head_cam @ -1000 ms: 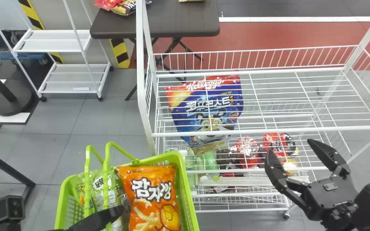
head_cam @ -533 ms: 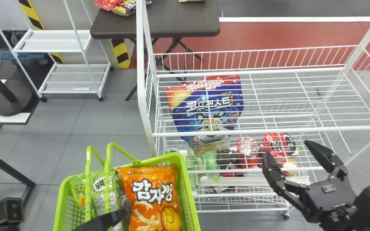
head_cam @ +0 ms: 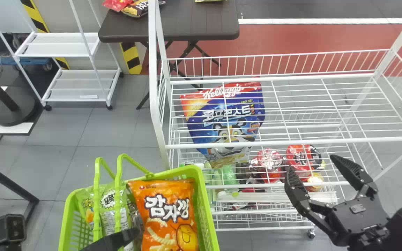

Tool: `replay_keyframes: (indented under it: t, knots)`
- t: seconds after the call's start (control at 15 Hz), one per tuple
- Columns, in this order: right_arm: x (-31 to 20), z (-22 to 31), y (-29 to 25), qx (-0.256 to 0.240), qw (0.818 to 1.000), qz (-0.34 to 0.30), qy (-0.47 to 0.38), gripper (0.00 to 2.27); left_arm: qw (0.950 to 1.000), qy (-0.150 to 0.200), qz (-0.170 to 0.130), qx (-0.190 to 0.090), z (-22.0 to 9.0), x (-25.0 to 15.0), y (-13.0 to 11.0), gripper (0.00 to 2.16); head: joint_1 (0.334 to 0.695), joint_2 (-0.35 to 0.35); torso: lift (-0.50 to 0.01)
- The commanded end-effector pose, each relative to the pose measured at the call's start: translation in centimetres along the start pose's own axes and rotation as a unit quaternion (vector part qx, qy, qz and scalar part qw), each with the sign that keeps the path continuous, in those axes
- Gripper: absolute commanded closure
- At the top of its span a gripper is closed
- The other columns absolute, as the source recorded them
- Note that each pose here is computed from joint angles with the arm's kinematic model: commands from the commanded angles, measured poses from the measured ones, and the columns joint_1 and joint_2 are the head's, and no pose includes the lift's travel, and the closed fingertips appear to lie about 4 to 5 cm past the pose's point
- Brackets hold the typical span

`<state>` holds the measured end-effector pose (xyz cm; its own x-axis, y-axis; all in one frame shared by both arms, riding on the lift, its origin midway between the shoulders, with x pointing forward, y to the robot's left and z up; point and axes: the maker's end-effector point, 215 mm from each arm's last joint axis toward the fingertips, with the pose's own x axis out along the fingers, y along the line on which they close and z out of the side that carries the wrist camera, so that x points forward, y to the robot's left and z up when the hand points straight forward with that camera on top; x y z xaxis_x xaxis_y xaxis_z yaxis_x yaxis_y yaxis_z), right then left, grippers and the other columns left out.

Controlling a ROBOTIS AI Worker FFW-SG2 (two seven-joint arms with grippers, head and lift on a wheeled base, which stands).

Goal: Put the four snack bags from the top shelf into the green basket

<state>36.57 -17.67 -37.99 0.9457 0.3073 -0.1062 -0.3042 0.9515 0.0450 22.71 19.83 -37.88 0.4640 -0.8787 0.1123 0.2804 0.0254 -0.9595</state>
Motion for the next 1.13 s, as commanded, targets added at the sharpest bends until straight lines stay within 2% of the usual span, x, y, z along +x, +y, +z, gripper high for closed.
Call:
replay_keyframes:
  t: [0.0, 1.07]
  knots:
    - [-0.01, 0.19, 0.25, 0.002, 1.000, 0.001, -0.004, 0.06, 1.0000, 0.001, -0.006, 0.001, -0.02, 0.08, -0.28, 2.15, 0.695, 0.043, 0.000]
    - [-0.06, 0.47, 0.18, 0.001, 1.000, 0.000, -0.008, 0.06, 1.0000, 0.001, -0.003, -0.002, -0.13, 0.01, 0.00, 2.15, 0.695, 0.045, 0.000]
